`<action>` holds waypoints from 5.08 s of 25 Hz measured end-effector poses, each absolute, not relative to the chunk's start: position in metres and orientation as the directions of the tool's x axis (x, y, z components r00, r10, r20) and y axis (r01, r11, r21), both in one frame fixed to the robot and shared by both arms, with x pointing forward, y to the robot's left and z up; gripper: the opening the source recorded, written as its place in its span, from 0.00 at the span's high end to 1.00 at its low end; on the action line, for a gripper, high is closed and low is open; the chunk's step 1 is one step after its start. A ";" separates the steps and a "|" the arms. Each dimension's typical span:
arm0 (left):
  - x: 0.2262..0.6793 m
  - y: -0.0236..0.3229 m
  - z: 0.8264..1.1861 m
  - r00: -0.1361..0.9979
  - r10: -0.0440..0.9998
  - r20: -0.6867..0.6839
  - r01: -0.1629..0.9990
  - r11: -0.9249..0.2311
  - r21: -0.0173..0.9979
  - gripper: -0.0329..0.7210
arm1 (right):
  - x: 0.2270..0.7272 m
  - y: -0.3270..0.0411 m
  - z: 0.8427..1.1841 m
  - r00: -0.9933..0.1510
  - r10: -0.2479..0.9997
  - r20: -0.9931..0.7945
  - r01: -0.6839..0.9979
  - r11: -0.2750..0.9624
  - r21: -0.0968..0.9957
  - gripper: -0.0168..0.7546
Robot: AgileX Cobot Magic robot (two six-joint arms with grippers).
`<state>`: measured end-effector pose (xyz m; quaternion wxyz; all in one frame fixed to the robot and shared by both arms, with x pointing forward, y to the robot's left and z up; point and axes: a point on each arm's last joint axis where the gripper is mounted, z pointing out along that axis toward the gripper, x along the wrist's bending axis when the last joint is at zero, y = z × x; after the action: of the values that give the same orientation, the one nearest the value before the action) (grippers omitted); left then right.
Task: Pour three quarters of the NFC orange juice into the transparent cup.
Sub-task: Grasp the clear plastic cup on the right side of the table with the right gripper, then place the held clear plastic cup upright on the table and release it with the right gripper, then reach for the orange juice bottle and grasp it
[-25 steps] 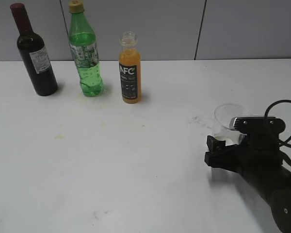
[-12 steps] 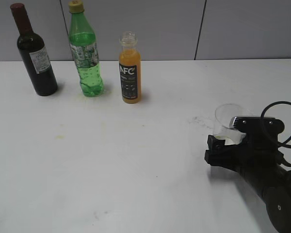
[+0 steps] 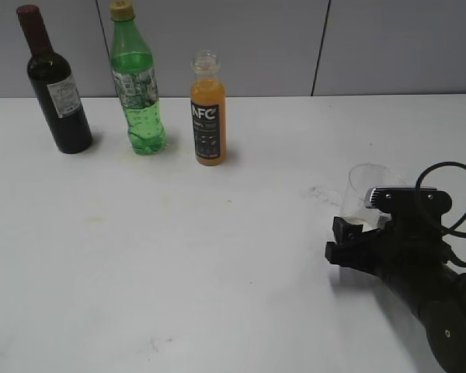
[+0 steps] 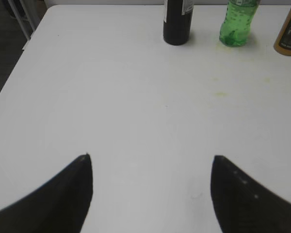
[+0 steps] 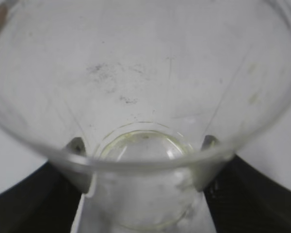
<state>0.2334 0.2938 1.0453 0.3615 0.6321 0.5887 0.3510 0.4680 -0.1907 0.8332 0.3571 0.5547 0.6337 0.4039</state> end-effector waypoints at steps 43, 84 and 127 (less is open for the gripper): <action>0.233 0.294 1.045 0.061 0.998 0.018 0.490 -0.045 0.870 0.18 | 0.523 -0.015 0.857 -0.980 0.074 -0.186 -0.157 0.296 0.942 0.28; 0.233 0.294 1.045 0.061 0.998 0.018 0.490 -0.045 0.870 0.18 | 0.512 -0.044 0.855 -0.980 0.060 -0.191 -0.094 0.704 0.704 0.14; 0.233 0.294 1.045 0.061 0.998 0.018 0.490 -0.045 0.870 0.18 | 0.524 -0.259 1.101 -0.197 0.980 0.005 0.936 0.186 0.299 0.21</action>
<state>0.2334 0.2938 1.0453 0.3615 0.6321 0.5887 0.3510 0.5240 -0.2587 1.1015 0.0941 0.6267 0.7645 0.1185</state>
